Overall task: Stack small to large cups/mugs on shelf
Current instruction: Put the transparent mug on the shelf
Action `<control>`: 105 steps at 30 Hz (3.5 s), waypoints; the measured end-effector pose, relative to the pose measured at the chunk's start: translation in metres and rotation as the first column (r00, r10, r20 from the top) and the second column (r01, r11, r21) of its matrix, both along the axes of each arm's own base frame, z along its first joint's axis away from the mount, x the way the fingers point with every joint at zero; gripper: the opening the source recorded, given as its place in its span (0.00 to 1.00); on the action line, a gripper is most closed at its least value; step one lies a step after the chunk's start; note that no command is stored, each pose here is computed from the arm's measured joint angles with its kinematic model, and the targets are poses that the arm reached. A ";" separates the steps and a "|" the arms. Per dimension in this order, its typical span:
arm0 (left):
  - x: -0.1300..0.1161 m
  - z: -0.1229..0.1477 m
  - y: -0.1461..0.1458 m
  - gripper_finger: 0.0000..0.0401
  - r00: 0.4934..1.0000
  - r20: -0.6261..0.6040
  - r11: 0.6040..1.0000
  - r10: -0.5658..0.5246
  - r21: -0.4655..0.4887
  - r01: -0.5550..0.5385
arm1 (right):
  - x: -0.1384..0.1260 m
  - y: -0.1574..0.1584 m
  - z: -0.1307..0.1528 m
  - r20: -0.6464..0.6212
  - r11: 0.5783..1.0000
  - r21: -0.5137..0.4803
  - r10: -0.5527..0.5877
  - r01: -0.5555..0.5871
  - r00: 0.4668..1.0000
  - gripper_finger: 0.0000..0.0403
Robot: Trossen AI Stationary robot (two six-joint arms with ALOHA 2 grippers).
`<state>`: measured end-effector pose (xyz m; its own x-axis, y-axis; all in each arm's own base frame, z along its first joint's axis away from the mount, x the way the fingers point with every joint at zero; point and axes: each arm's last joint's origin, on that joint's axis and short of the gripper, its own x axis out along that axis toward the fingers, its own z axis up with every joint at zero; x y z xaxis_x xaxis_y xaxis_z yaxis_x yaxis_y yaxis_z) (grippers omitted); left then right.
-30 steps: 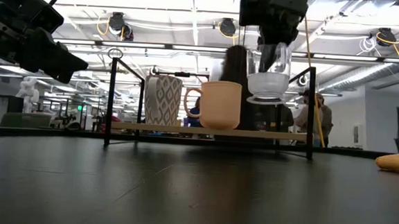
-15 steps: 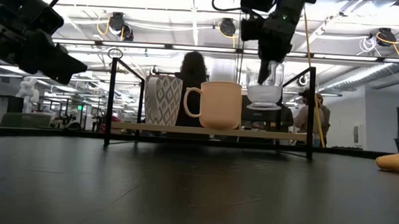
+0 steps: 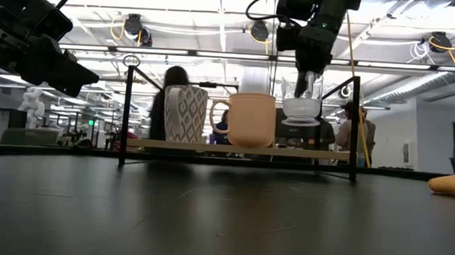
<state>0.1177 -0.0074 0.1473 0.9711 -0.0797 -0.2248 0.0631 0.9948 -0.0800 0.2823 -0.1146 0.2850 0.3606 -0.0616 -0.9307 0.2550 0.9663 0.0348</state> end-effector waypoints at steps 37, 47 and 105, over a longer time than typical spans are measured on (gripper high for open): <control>0.000 0.001 0.000 0.08 1.000 0.008 1.000 -0.003 0.010 0.002 | -0.007 -0.012 -0.032 -0.011 0.999 -0.022 0.023 -0.023 1.000 0.00; 0.000 0.001 0.000 0.08 1.000 0.009 1.000 -0.003 0.011 0.002 | -0.008 -0.011 -0.041 -0.016 1.000 -0.014 0.009 -0.009 1.000 0.00; 0.000 0.001 0.000 0.08 1.000 0.009 1.000 -0.002 0.010 0.002 | -0.016 -0.020 -0.056 -0.020 0.999 -0.004 -0.051 0.051 0.998 0.01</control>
<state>0.1179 -0.0074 0.1481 0.9730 -0.0792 -0.2168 0.0657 0.9954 -0.0691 0.2663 -0.1347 0.2287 0.3380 -0.0824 -0.9375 0.3048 0.9521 0.0262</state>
